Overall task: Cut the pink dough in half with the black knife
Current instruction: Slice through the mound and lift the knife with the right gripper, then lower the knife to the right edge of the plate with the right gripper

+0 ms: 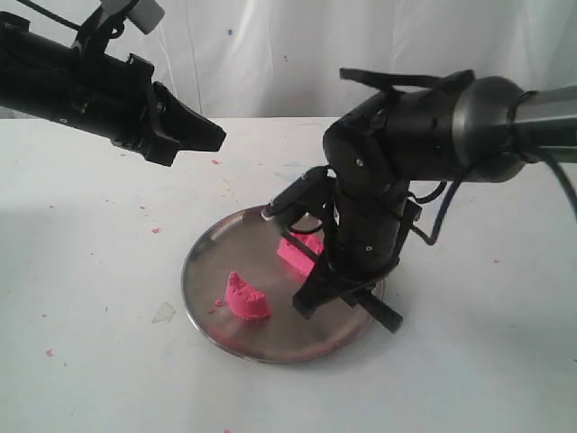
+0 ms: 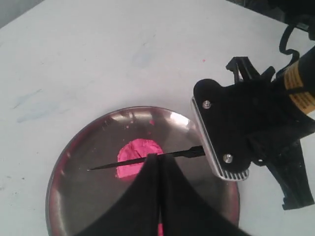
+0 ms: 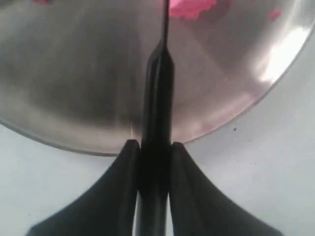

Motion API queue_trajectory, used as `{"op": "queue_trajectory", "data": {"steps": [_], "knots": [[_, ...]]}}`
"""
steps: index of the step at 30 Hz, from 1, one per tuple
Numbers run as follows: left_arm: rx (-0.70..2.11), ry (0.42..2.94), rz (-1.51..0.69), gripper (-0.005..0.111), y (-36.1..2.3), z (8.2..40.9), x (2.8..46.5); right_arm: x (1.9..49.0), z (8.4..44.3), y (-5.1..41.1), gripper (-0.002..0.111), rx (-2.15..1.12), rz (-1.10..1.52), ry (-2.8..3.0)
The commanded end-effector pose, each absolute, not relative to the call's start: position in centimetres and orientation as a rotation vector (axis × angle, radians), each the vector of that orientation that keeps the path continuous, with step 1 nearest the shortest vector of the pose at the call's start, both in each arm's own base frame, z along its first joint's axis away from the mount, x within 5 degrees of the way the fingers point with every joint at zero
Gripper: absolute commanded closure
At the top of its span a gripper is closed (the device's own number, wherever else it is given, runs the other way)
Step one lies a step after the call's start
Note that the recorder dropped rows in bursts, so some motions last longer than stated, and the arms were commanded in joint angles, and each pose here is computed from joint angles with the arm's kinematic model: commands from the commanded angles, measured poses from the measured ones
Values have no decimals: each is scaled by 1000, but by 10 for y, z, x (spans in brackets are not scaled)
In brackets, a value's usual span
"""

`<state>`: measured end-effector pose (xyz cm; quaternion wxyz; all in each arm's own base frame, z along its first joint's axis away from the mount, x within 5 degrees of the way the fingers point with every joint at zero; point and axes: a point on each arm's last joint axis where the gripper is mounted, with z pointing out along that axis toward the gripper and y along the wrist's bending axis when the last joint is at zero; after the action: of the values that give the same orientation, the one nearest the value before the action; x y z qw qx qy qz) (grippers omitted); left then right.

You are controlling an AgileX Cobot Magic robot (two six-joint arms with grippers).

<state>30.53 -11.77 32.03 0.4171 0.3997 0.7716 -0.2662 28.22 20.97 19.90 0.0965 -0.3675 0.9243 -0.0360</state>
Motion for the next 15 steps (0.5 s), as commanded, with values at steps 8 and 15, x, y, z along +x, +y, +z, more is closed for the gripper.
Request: {"op": "queue_trajectory", "data": {"steps": [8, 15], "knots": [[1050, 1834, -882, 107, -123, 351, 272, 245, 285, 148, 108, -384, 335, 2392], [1043, 1833, -880, 107, -123, 351, 273, 226, 248, 133, 108, 151, 701, 2302]]}}
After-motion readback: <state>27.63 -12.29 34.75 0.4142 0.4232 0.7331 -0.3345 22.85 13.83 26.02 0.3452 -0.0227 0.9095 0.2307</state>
